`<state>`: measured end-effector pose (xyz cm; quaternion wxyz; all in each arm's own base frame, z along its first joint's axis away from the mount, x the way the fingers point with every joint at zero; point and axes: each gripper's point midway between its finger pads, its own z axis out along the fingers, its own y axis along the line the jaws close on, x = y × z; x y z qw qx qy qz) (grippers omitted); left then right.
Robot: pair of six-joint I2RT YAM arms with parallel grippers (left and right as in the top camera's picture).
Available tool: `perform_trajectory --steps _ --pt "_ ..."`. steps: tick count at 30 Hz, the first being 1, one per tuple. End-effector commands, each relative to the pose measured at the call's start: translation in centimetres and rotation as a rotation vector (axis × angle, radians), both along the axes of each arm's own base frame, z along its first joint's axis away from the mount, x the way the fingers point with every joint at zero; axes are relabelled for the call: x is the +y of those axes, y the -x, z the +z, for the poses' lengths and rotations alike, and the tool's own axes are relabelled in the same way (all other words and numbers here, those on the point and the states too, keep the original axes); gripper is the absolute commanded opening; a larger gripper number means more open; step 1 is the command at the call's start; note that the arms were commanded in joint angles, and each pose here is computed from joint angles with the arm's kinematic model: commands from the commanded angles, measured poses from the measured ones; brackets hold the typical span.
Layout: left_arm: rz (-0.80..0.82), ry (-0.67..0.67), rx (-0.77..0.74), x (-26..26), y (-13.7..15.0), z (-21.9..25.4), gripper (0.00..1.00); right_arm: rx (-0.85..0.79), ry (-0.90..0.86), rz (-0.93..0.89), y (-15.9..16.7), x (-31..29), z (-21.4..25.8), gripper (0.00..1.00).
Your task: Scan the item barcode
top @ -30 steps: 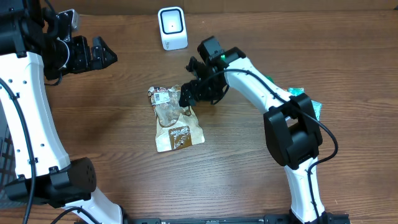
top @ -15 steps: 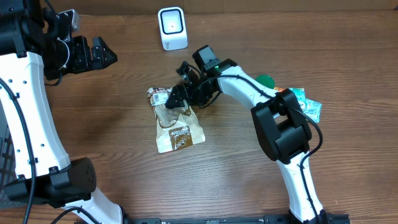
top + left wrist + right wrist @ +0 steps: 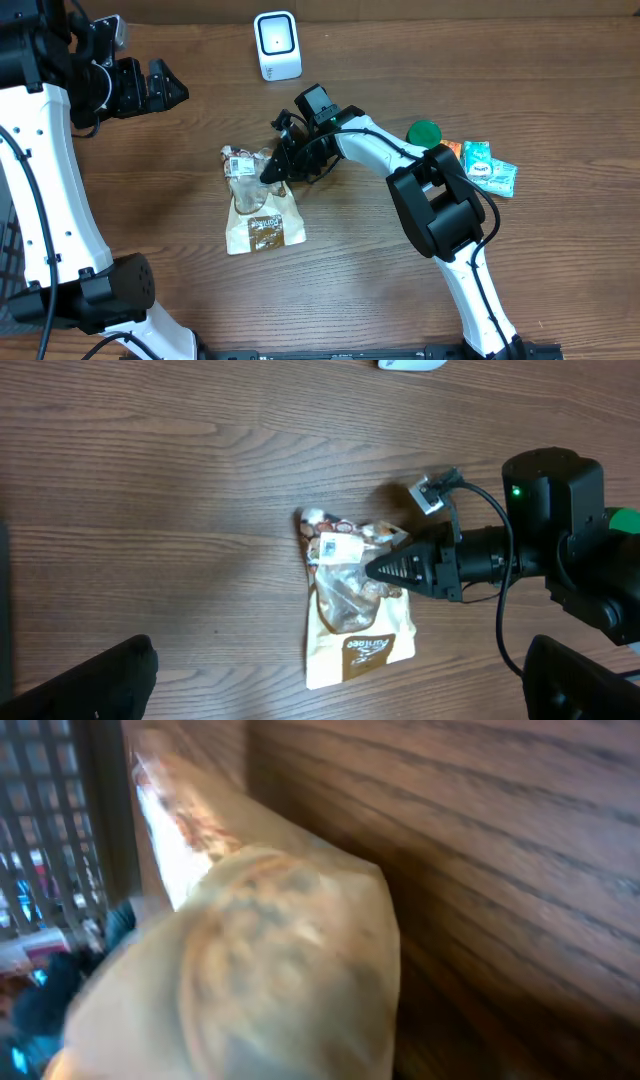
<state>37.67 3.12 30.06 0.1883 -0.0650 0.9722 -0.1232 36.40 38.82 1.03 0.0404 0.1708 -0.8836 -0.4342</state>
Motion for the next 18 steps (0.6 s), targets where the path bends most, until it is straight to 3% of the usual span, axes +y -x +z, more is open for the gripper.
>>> perform_trajectory --steps 1,9,13,18 --pt "-0.024 -0.004 -0.027 -0.4 0.1 0.8 1.00 0.028 0.112 -0.031 0.3 -1.3 -4.2 0.04" --pt "-0.024 -0.004 -0.027 -0.4 0.1 0.8 0.99 -0.012 0.100 -0.051 -1.0 -2.8 -0.6 0.04" --pt "-0.024 -0.004 -0.027 -0.4 0.1 0.8 0.99 -0.095 0.243 -0.105 -2.1 -5.7 3.1 0.04" --pt "-0.024 -0.004 -0.027 -0.4 0.1 0.8 1.00 -0.248 0.554 -0.149 -2.4 -11.2 9.2 0.04"
